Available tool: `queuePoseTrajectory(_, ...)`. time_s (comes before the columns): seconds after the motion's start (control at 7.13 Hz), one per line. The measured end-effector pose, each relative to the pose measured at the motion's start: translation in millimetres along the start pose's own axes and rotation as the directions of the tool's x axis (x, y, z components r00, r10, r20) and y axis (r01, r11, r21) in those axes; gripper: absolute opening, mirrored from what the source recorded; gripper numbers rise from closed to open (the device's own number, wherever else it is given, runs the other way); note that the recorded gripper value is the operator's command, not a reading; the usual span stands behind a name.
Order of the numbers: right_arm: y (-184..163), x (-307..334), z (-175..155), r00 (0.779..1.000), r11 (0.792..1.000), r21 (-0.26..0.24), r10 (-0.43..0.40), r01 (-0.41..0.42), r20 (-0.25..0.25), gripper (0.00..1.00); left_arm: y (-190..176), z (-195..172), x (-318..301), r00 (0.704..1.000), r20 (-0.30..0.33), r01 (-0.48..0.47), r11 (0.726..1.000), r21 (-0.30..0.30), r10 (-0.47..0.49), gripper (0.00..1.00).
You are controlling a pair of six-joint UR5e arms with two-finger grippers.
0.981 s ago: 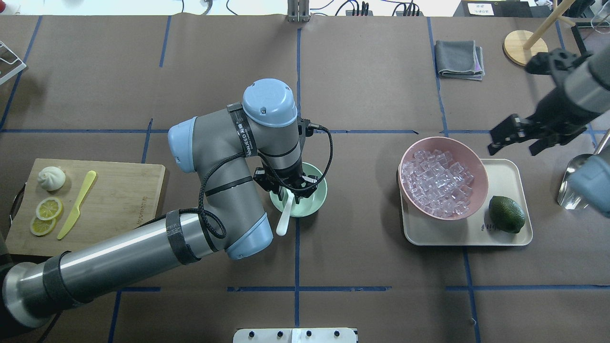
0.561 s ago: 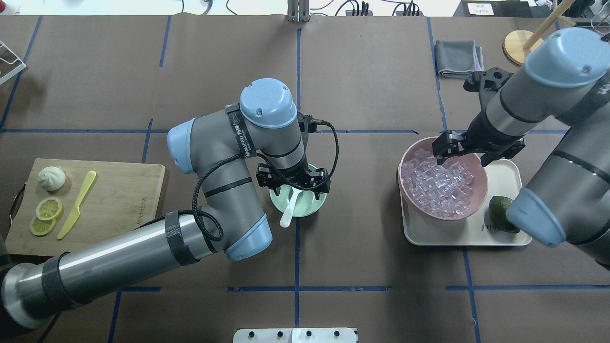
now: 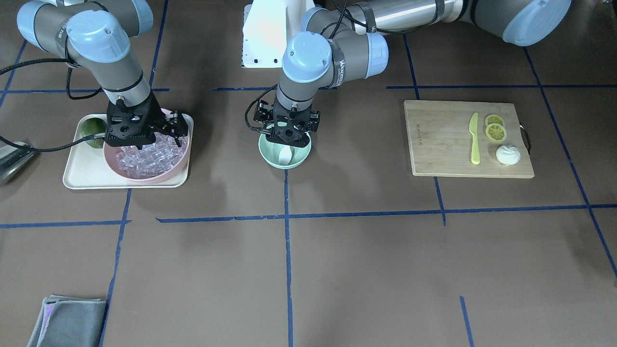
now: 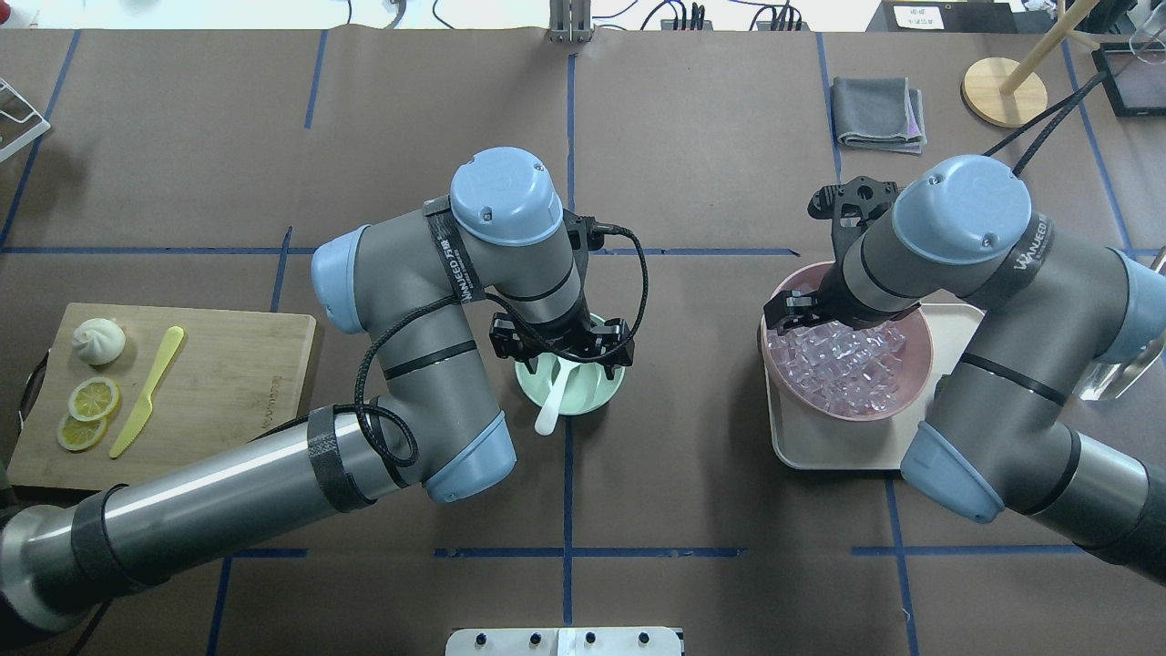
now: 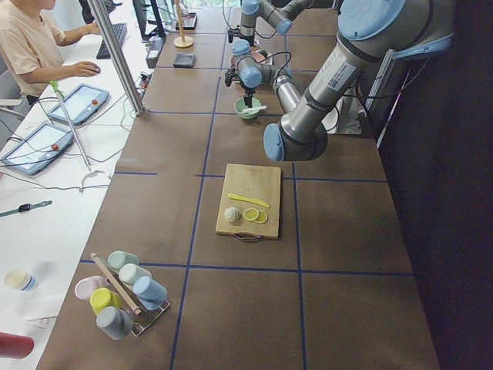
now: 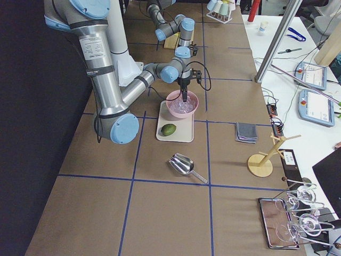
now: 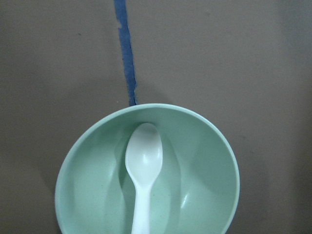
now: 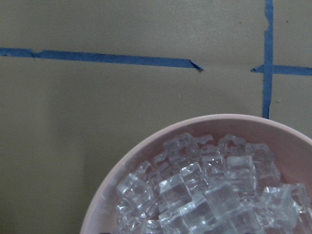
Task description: Put spoon and ice into bowl
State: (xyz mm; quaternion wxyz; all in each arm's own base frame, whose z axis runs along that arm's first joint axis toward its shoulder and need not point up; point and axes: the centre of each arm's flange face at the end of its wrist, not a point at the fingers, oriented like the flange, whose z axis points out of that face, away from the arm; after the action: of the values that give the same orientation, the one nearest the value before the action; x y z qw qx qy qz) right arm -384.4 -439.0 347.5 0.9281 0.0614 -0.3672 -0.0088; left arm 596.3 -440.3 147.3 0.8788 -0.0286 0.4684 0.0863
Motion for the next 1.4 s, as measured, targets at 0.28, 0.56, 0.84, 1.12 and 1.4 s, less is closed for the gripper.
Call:
queuePoseTrajectory(0.28, 2.7, 12.4, 10.9, 1.000, 1.000, -0.002, -0.003, 0.003, -0.011, 0.78, 0.1, -0.2, 0.0, 1.000, -0.001, 0.000, 1.000, 0.001, 0.000, 0.99)
queuePoseTrajectory(0.56, 6.8, 23.8, 15.5, 1.000, 1.000, -0.009, 0.004, -0.004, -0.025, 0.65, 1.1, -7.0, -2.6, 1.000, -0.018, -0.009, 1.000, 0.014, 0.009, 0.99)
queuePoseTrajectory(0.84, 11.8, 32.8, 15.3, 0.999, 1.000, -0.017, 0.009, -0.009, -0.030, 0.53, 15.3, -34.2, -34.5, 0.998, -0.052, -0.026, 0.998, 0.053, 0.029, 0.99)
queuePoseTrajectory(1.12, 19.1, 38.4, 9.1, 1.000, 1.000, -0.021, 0.009, -0.009, -0.025, 0.24, 23.2, -47.9, -52.2, 0.997, -0.064, -0.032, 0.997, 0.071, 0.037, 0.99)
queuePoseTrajectory(1.4, 22.1, 42.9, 11.2, 0.999, 1.000, -0.025, 0.012, -0.013, -0.032, 0.02, 24.0, -50.4, -55.4, 0.997, -0.066, -0.032, 0.997, 0.074, 0.037, 0.99)
